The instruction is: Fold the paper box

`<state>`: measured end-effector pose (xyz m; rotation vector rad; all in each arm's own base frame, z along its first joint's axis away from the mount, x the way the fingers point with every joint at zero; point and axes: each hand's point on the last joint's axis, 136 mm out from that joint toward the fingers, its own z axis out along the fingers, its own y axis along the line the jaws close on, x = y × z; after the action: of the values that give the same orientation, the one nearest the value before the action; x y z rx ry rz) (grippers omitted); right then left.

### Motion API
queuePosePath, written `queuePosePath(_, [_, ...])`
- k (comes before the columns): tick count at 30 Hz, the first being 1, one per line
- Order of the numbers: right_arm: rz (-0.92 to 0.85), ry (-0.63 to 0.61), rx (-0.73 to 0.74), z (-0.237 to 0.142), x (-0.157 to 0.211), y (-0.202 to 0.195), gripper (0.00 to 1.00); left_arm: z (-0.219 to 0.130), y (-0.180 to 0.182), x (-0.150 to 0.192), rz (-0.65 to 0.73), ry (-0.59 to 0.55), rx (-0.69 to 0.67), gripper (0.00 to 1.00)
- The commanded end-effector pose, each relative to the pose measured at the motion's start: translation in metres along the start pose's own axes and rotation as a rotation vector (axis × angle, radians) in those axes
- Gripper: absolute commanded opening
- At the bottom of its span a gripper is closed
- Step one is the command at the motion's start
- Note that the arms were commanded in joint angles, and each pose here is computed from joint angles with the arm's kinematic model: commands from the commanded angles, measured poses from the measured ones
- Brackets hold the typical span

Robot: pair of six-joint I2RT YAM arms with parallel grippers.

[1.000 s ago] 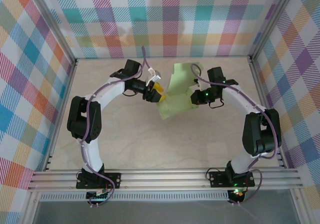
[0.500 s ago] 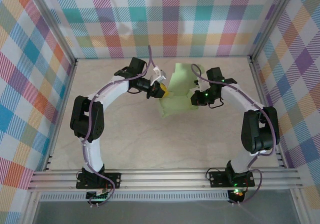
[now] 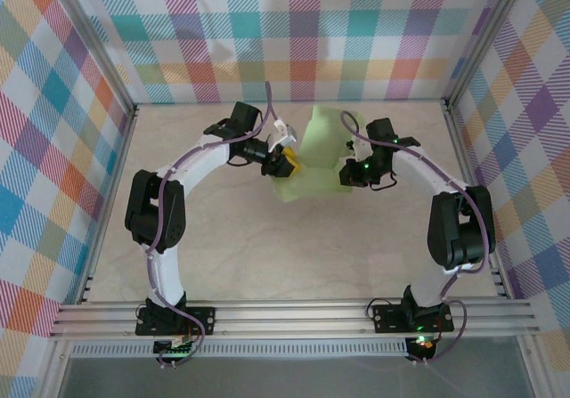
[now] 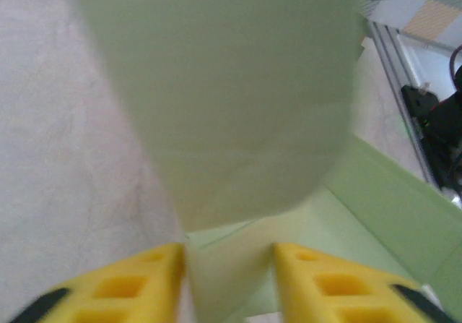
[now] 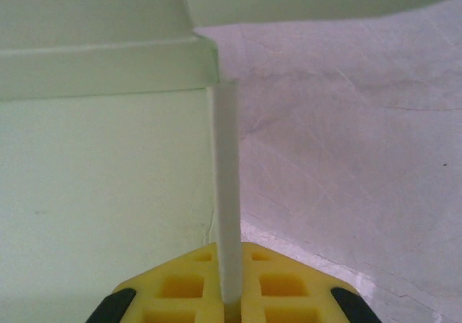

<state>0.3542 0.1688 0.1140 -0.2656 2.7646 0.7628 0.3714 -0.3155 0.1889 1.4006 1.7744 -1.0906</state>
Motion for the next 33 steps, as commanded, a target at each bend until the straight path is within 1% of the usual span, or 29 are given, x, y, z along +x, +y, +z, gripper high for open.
queuePosePath(1, [0.005, -0.029, -0.008, -0.006, -0.012, 0.005, 0.0, 0.003, -0.009, -0.001, -0.002, -0.011, 0.037, 0.0])
queuePosePath(5, [0.005, -0.033, -0.005, -0.007, -0.012, 0.005, 0.0, 0.002, -0.006, -0.002, 0.001, -0.012, 0.018, 0.0])
queuePosePath(6, [0.004, -0.034, -0.001, -0.007, -0.011, 0.004, 0.0, 0.002, -0.005, -0.003, 0.002, -0.016, 0.008, 0.06])
queuePosePath(8, [0.011, -0.037, 0.012, -0.007, -0.011, 0.002, 0.0, -0.001, -0.003, -0.007, 0.007, -0.034, -0.014, 0.36])
queuePosePath(10, [0.024, -0.052, 0.04, -0.007, -0.013, -0.003, 0.0, -0.005, 0.0, -0.011, 0.008, -0.049, -0.047, 0.56])
queuePosePath(11, [0.033, -0.067, 0.062, -0.009, -0.015, -0.006, 0.0, -0.008, 0.001, -0.013, 0.008, -0.053, -0.069, 0.62])
queuePosePath(12, [0.046, -0.082, 0.085, -0.01, -0.017, -0.011, 0.0, -0.011, 0.006, -0.014, -0.007, -0.056, -0.104, 0.65])
queuePosePath(13, [0.058, -0.102, 0.113, -0.012, -0.02, -0.015, 0.0, -0.017, 0.013, -0.022, -0.013, -0.078, -0.167, 0.67])
queuePosePath(14, [0.07, -0.119, 0.14, -0.013, -0.022, -0.02, 0.0, -0.027, 0.022, -0.03, -0.035, -0.109, -0.247, 0.75])
queuePosePath(15, [0.082, -0.133, 0.162, -0.015, -0.024, -0.023, 0.0, -0.037, 0.03, -0.036, -0.06, -0.137, -0.328, 0.86])
queuePosePath(16, [0.092, -0.145, 0.179, -0.016, -0.025, -0.026, 0.0, -0.051, 0.04, -0.042, -0.089, -0.175, -0.445, 0.92])
queuePosePath(18, [0.121, -0.17, 0.216, -0.018, -0.028, -0.033, 0.0, -0.076, 0.047, -0.051, -0.162, -0.258, -0.594, 0.98])
queuePosePath(19, [0.13, -0.181, 0.225, -0.019, -0.03, -0.034, 0.0, -0.084, 0.046, -0.054, -0.198, -0.297, -0.631, 1.0])
queuePosePath(22, [0.164, -0.218, 0.248, -0.022, -0.035, -0.039, 0.0, -0.101, 0.037, -0.051, -0.306, -0.385, -0.765, 1.0])
queuePosePath(23, [0.172, -0.231, 0.243, -0.024, -0.036, -0.038, 0.0, -0.111, 0.035, -0.045, -0.366, -0.42, -0.838, 1.0])
queuePosePath(26, [0.204, -0.266, 0.231, -0.03, -0.041, -0.034, 0.0, -0.111, 0.009, -0.042, -0.405, -0.514, -0.86, 1.0])
queuePosePath(29, [0.232, -0.258, 0.201, -0.031, -0.042, -0.028, 0.0, -0.092, -0.015, -0.037, -0.445, -0.529, -0.821, 1.0])
queuePosePath(31, [0.242, -0.247, 0.189, -0.032, -0.043, -0.025, 0.0, -0.074, -0.032, -0.036, -0.468, -0.526, -0.769, 1.0])
queuePosePath(33, [0.247, -0.233, 0.182, -0.034, -0.042, -0.022, 0.0, -0.06, -0.052, -0.036, -0.457, -0.543, -0.718, 1.0])
